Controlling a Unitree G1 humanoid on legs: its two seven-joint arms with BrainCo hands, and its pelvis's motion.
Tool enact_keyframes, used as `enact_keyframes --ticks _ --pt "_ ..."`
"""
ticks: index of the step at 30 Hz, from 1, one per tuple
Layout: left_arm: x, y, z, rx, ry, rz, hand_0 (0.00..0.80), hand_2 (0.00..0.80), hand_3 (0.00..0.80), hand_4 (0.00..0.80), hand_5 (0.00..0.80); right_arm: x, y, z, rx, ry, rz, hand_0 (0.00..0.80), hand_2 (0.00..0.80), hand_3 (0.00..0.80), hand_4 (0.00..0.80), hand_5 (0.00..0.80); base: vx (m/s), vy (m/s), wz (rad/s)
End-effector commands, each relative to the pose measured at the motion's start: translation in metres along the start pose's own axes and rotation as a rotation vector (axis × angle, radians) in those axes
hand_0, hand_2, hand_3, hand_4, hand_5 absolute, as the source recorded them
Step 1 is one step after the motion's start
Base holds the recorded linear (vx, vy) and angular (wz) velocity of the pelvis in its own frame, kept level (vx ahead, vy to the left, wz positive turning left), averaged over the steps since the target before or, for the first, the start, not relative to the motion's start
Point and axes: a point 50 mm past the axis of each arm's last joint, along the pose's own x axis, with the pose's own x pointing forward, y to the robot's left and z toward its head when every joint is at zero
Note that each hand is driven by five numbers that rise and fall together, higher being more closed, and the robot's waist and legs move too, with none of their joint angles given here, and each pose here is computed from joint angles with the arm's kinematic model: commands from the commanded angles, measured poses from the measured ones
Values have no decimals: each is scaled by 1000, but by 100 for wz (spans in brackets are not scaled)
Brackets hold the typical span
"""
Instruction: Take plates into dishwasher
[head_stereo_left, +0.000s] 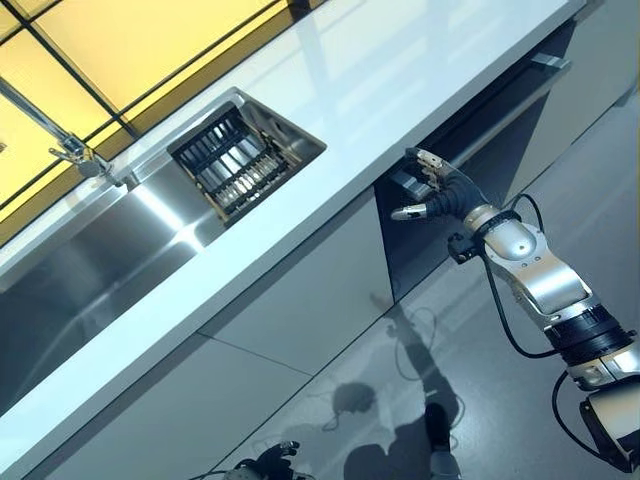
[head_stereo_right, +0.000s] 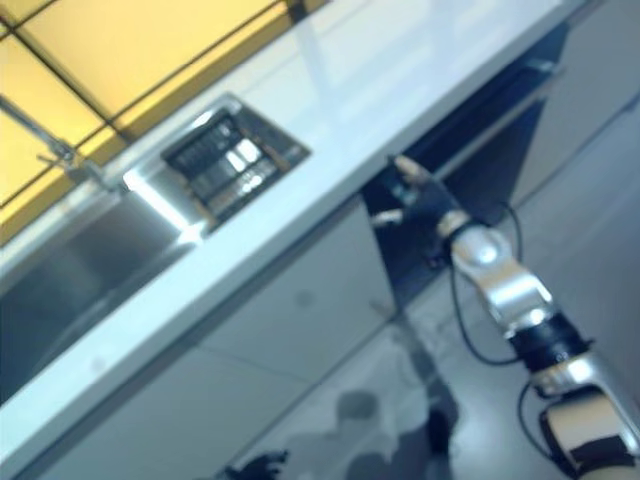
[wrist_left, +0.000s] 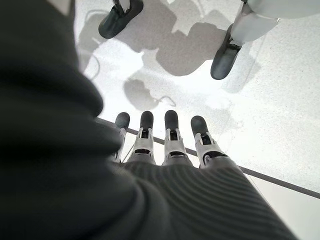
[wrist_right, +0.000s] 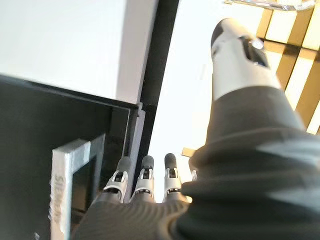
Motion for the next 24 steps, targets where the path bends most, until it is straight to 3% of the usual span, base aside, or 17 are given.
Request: enact_keyframes --ticks 1,14,24 --pt "-11 15 -34 20 95 48 0 0 0 0 0 0 -12 -2 126 -42 -43 0 0 0 0 0 -5 34 12" --pt "-27 22 -75 -111 207 120 0 0 0 0 0 -48 4 -71 514 4 -82 0 0 0 0 0 2 52 11" --pt "-41 15 -105 -224 280 183 0 0 0 0 0 -93 67 -129 716 218 -47 0 0 0 0 0 21 61 6"
